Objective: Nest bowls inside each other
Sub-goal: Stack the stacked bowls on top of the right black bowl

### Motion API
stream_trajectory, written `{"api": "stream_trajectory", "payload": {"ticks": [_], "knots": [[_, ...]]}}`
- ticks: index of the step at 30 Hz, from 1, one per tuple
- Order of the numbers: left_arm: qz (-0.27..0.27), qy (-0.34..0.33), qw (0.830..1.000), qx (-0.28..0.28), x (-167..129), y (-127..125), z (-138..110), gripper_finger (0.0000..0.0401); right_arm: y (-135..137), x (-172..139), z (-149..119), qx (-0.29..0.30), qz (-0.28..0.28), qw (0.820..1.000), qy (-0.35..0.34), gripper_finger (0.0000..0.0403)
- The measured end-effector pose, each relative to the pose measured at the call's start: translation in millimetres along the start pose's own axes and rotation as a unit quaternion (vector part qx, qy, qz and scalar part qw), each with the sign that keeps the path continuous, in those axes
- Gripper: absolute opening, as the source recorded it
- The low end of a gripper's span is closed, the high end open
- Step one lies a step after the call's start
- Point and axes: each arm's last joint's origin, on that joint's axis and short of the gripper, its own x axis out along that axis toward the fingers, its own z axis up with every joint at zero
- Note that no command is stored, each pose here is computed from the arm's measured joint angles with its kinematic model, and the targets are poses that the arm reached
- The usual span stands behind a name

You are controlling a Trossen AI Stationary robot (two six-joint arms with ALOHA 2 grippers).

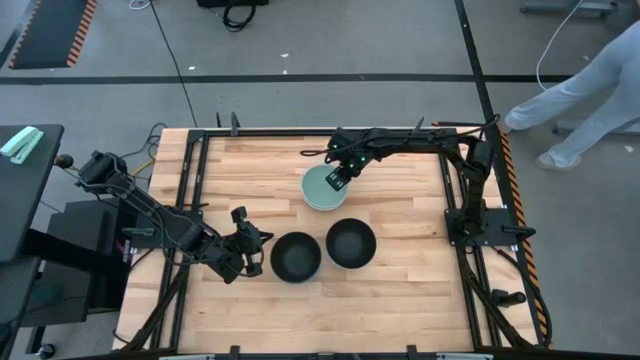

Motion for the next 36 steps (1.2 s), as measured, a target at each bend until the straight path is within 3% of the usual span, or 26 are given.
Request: {"api": "stream_trajectory", "payload": {"ticks": [7,25,36], "knots": [[0.000,0.000,1.000,0.000,0.0,0.0,0.0,0.0023,0.7,0.1,-0.4,0.009,0.000,1.000,0.001,0.0018],[0.000,0.000,1.000,0.000,0.0,0.0,0.0,0.0015,-1.8,-0.8,0.9,-0.021,0.001,1.000,0.001,0.0018],[0.000,0.000,1.000,0.001,0.0,0.0,0.0,0.0025,20.5,-39.9,18.4,-0.054,-0.009,0.998,-0.010,0.0018]]}}
